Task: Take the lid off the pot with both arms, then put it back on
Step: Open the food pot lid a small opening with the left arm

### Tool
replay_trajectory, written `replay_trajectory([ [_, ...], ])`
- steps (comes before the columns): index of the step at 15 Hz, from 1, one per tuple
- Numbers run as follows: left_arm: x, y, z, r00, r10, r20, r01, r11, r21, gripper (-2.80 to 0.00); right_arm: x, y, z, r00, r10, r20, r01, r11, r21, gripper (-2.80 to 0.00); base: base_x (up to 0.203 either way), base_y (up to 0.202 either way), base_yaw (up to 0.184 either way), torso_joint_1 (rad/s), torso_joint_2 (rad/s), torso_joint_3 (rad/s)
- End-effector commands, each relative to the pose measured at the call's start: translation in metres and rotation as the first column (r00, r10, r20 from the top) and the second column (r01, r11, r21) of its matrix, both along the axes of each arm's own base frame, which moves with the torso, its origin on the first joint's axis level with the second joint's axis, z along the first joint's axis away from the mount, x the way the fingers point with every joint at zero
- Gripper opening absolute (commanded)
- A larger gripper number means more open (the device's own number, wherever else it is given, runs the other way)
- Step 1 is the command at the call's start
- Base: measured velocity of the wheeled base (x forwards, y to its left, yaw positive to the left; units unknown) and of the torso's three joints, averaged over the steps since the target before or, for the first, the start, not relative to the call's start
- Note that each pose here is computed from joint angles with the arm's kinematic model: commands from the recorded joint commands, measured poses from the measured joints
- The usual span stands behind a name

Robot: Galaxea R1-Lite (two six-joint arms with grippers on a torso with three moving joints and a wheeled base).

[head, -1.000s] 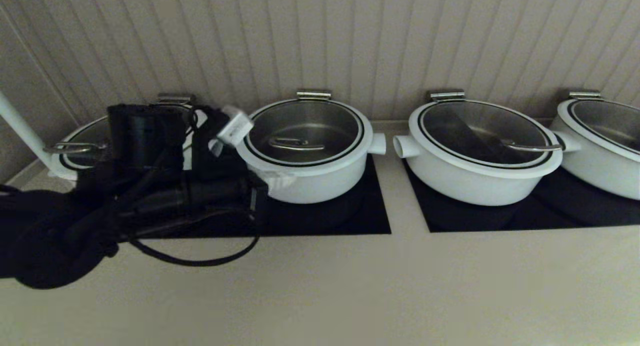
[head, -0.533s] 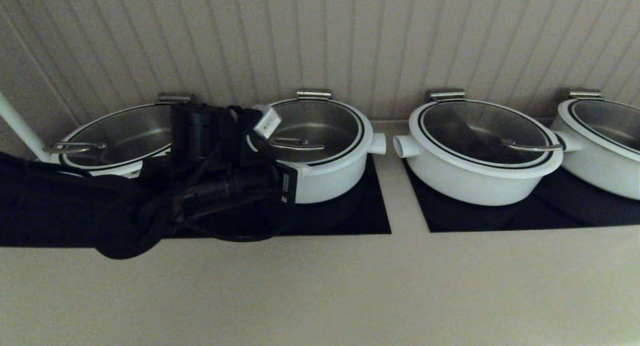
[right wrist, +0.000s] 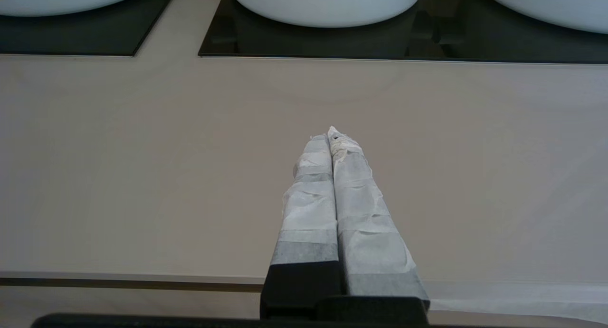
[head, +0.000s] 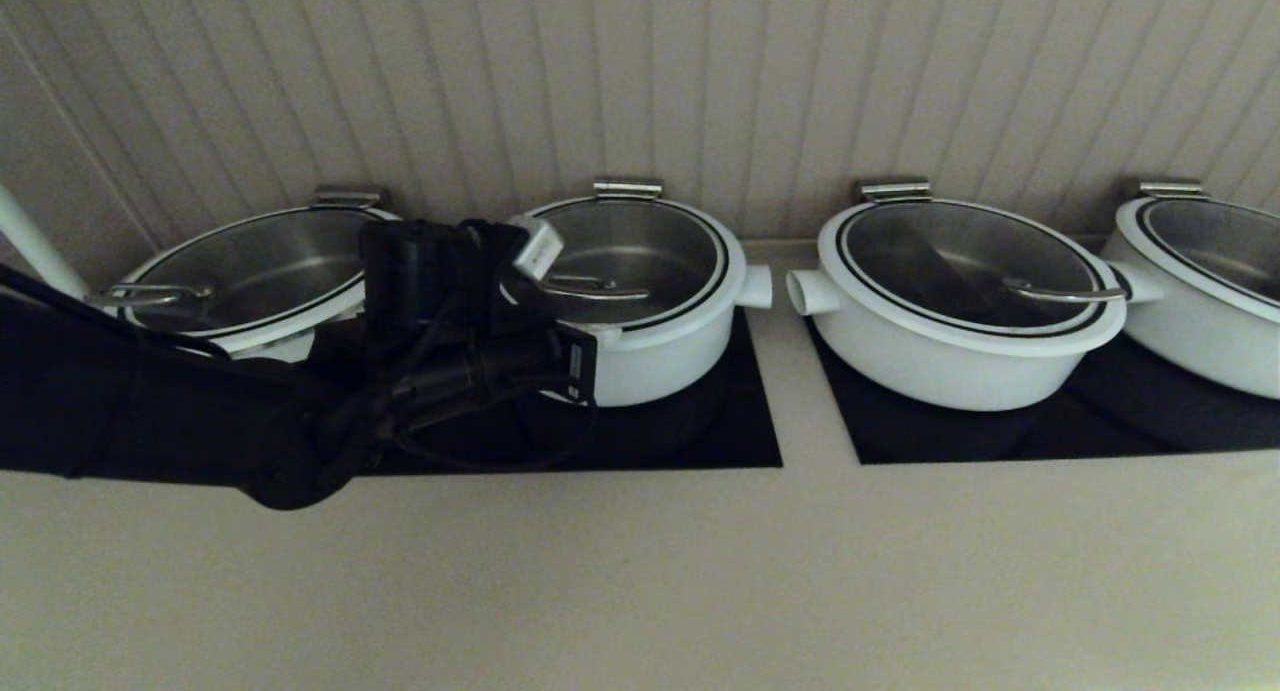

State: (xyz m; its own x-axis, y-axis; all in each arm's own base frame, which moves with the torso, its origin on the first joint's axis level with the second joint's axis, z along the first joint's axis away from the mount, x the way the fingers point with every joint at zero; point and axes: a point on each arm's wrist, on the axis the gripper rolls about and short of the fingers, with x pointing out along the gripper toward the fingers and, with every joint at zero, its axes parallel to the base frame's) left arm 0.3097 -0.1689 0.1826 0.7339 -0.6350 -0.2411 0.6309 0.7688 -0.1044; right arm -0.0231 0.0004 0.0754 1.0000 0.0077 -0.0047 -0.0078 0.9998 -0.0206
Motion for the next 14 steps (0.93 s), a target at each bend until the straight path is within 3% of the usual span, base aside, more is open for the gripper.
replay_trajectory([
  [1,0.005,0.004,-0.005,1.0,0.016,-0.01,-0.016,1.0,0.006,-2.8,0.0,0.0,0.0,1.0,0.0,-0.001,0.0,1.0,-0.001,-2.8,0.0,0.0,0.0,0.0,0.0,0.0],
  [7,0.018,0.017,-0.012,0.998,0.065,-0.008,-0.064,0.997,0.031,-2.8,0.0,0.0,0.0,1.0,0.0,-0.001,0.0,1.0,-0.001,-2.8,0.0,0.0,0.0,0.0,0.0,0.0],
  [14,0.03,0.015,-0.006,0.995,0.1,0.024,-0.1,0.995,0.021,-2.8,0.0,0.0,0.0,1.0,0.0,-0.001,0.0,1.0,-0.001,-2.8,0.0,0.0,0.0,0.0,0.0,0.0],
])
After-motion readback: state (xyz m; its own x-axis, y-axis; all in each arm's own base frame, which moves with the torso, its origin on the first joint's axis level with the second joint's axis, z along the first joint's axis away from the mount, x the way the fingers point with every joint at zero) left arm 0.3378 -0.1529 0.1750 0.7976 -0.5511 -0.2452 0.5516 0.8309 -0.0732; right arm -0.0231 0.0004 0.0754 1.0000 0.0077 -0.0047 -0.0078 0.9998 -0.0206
